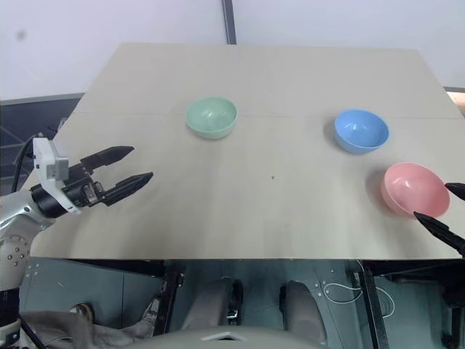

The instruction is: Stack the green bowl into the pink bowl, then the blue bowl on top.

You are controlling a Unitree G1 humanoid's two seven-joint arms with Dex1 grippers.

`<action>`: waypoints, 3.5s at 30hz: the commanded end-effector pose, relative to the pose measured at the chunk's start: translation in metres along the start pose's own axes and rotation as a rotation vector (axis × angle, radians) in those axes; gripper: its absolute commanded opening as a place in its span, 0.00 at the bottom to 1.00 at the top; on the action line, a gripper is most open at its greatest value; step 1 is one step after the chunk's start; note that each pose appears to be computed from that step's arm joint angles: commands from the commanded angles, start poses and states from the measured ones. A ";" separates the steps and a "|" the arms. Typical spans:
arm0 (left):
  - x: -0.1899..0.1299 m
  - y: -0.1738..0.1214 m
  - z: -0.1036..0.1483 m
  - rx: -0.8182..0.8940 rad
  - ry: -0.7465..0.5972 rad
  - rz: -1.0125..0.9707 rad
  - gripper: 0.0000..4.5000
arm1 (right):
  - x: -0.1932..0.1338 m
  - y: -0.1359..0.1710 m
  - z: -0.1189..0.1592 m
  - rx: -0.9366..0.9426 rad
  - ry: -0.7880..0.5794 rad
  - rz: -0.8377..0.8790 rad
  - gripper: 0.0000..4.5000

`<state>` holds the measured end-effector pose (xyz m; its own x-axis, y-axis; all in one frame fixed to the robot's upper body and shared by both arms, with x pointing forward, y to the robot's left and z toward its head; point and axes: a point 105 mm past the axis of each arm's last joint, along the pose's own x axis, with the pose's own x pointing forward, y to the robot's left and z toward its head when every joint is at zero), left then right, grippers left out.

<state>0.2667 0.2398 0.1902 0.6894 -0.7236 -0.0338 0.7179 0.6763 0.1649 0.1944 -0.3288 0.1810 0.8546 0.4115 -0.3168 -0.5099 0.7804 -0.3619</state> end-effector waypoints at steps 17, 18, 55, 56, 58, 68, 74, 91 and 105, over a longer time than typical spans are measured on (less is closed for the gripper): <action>0.021 -0.032 0.018 0.077 -0.105 -0.165 0.99 | 0.067 0.016 -0.006 0.122 0.044 -0.127 1.00; 0.021 -0.037 0.017 0.086 -0.108 -0.207 0.99 | 0.073 0.018 -0.010 0.154 0.052 -0.132 1.00; 0.027 -0.037 0.025 0.070 -0.215 -0.204 1.00 | 0.217 0.164 0.052 -0.099 -0.093 0.370 0.36; 0.029 -0.035 0.025 0.080 -0.209 -0.181 1.00 | 0.217 0.163 0.054 -0.103 -0.101 0.367 0.49; 0.033 -0.034 0.022 0.102 -0.170 -0.144 1.00 | 0.213 0.158 0.062 -0.114 -0.131 0.344 0.70; 0.085 0.010 0.019 0.511 0.167 0.119 1.00 | 0.159 0.132 0.130 -0.040 -0.443 0.293 0.80; 0.137 0.031 0.003 0.813 0.401 0.059 1.00 | 0.150 0.121 0.129 -0.031 -0.455 0.206 0.80; 0.199 0.022 -0.026 1.052 0.420 -0.110 0.01 | 0.113 0.105 0.125 -0.008 -0.461 0.061 0.81; 0.217 -0.110 0.060 1.012 -0.099 -0.613 0.01 | 0.075 0.088 0.093 0.023 -0.379 -0.071 0.81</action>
<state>0.3432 0.0150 0.2086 0.2831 -0.9012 -0.3282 0.5517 -0.1269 0.8243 0.2293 -0.1826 0.1903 0.8515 0.5242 -0.0082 -0.5050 0.8160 -0.2813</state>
